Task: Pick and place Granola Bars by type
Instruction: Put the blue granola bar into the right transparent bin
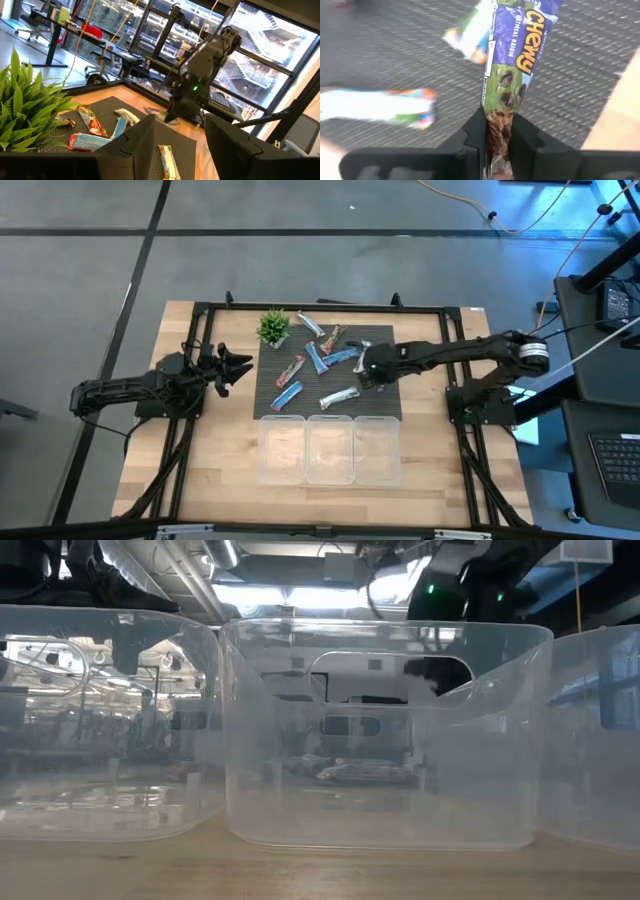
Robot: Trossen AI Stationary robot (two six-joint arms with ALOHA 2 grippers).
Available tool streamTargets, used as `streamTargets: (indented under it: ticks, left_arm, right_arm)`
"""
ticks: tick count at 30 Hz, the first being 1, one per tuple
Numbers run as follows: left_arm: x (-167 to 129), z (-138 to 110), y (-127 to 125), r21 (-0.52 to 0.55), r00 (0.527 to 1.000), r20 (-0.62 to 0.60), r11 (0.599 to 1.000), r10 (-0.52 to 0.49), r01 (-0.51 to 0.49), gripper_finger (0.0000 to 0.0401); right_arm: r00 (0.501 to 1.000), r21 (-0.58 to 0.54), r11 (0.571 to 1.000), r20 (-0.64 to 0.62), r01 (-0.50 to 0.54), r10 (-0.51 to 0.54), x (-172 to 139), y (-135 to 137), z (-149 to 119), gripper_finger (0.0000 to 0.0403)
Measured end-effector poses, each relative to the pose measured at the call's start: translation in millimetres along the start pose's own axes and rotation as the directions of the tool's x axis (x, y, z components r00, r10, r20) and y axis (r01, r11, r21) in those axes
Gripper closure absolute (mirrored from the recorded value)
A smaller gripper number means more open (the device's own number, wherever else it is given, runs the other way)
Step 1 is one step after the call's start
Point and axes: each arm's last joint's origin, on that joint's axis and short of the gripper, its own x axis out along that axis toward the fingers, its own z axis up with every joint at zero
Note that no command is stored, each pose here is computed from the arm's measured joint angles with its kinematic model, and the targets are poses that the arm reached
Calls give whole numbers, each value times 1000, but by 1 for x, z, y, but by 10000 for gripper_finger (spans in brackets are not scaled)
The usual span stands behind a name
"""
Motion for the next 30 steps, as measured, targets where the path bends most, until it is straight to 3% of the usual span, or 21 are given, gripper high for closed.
streamTargets:
  ticks: [3, 7, 16, 18, 24, 27, 30]
  left_arm:
    - [0, 0, 0, 0, 1000, 0, 1000, 0, 0, 239]
    - [0, 0, 0, 0, 1000, 2, 1000, 5, -5, 239]
    - [0, 1, 1, 0, 999, 21, 999, 42, -42, 240]
    - [0, 1, 1, 0, 999, 21, 999, 43, -43, 240]
    - [0, 1, 1, 9, 999, 23, 999, 46, -47, 237]
    - [0, 1, 1, 6, 999, 24, 999, 47, -47, 238]
    - [0, 1, 1, -32, 999, 27, 999, 44, -44, 240]
  right_arm:
    - [990, 5, 990, -34, -138, 138, -22, 3, -4, 342]
    - [934, 57, 939, -96, -340, 344, -52, 14, -18, 342]
    - [720, 97, 720, -42, -687, 693, -104, 58, -79, 341]
    - [684, 102, 683, -36, -723, 729, -110, 66, -94, 341]
    - [648, 165, 651, -75, -741, 758, -124, 83, -126, 341]
    - [610, 98, 613, -57, -784, 790, -152, 97, -125, 341]
    - [606, -30, 605, -41, -795, 794, -186, 111, -122, 344]
